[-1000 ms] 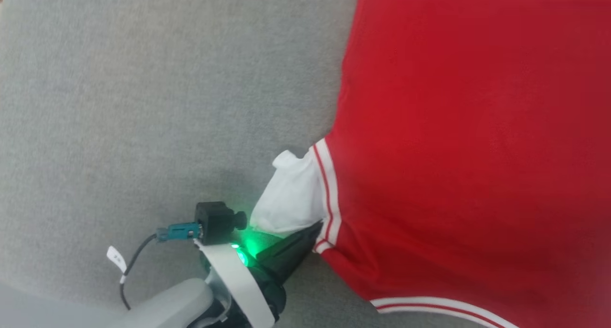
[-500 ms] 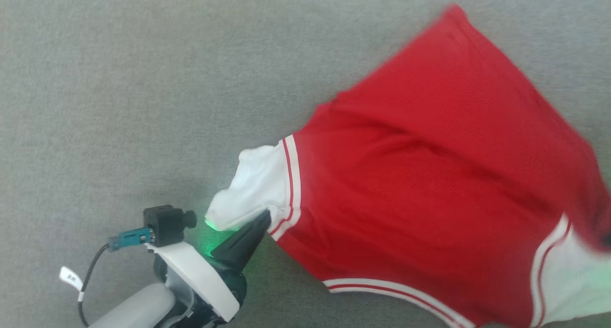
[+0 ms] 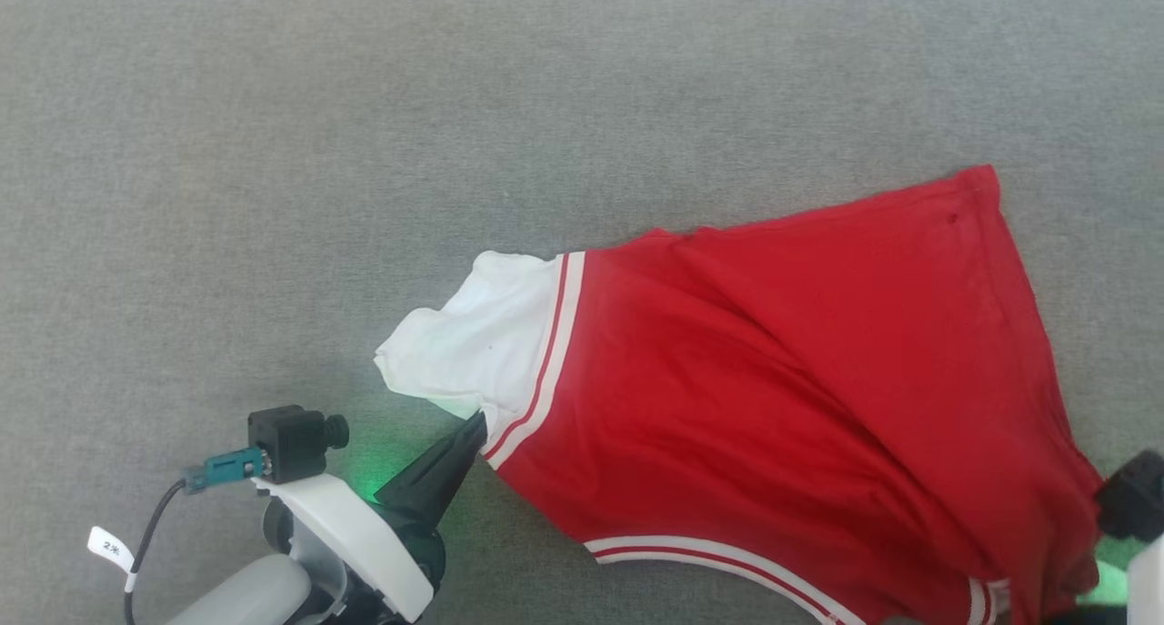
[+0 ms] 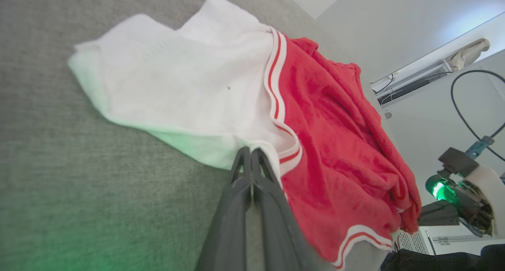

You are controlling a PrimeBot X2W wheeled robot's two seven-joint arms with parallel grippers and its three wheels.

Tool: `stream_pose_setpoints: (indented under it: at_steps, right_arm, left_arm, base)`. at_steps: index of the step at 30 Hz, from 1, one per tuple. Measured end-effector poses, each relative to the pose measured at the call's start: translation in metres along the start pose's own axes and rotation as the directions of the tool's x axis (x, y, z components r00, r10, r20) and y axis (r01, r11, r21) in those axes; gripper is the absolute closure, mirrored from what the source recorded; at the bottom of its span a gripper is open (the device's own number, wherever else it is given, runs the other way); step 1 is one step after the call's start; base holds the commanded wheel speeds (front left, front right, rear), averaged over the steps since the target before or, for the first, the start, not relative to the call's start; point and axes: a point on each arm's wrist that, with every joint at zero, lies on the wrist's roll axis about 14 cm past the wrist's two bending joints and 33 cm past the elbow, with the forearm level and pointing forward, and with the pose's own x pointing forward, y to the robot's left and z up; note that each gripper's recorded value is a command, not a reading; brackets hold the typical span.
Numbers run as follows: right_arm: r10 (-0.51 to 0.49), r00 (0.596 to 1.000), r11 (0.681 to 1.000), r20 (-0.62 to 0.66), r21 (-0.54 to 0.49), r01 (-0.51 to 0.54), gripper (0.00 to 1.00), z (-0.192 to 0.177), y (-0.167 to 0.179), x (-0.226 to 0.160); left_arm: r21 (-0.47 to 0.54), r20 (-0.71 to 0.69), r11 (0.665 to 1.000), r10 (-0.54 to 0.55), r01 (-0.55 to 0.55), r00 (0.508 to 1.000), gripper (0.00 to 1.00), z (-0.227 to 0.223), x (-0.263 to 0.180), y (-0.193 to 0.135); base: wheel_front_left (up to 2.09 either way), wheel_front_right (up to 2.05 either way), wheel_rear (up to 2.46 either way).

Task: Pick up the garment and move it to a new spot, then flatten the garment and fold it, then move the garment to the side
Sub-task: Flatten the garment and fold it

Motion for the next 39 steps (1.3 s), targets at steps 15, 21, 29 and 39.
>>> stream_pose_setpoints:
  at_steps: [15, 21, 29, 39]
  right_arm:
    - [-0.222, 0.894, 0.965, 0.39, -0.044, 0.259, 0.0, 0.112, -0.064, -0.091]
    - [-0.178, 0.858, 0.965, 0.481, -0.087, 0.249, 0.0, 0.167, -0.059, -0.078]
    - [-0.204, 0.874, 0.951, 0.441, -0.124, 0.284, 0.0, 0.222, -0.071, -0.025]
    - [-0.247, 0.912, 0.935, 0.327, -0.168, 0.313, 0.83, 0.233, -0.081, 0.02]
  left_arm:
    - [0.011, -0.003, 1.0, 0.007, -0.007, 1.0, 1.0, -0.003, -0.001, 0.002]
    - [0.009, 0.006, 1.0, 0.01, -0.01, 1.0, 1.0, -0.005, 0.0, 0.001]
    - [-0.01, 0.012, 1.0, 0.026, -0.025, 1.0, 1.0, -0.007, 0.01, 0.006]
    - [-0.025, 0.017, 0.999, 0.046, -0.045, 0.999, 1.0, -0.008, 0.016, 0.013]
  base:
    - [0.0, 0.0, 0.0]
    - [0.0, 0.0, 0.0]
    - [0.0, 0.0, 0.0]
    - [0.0, 0.0, 0.0]
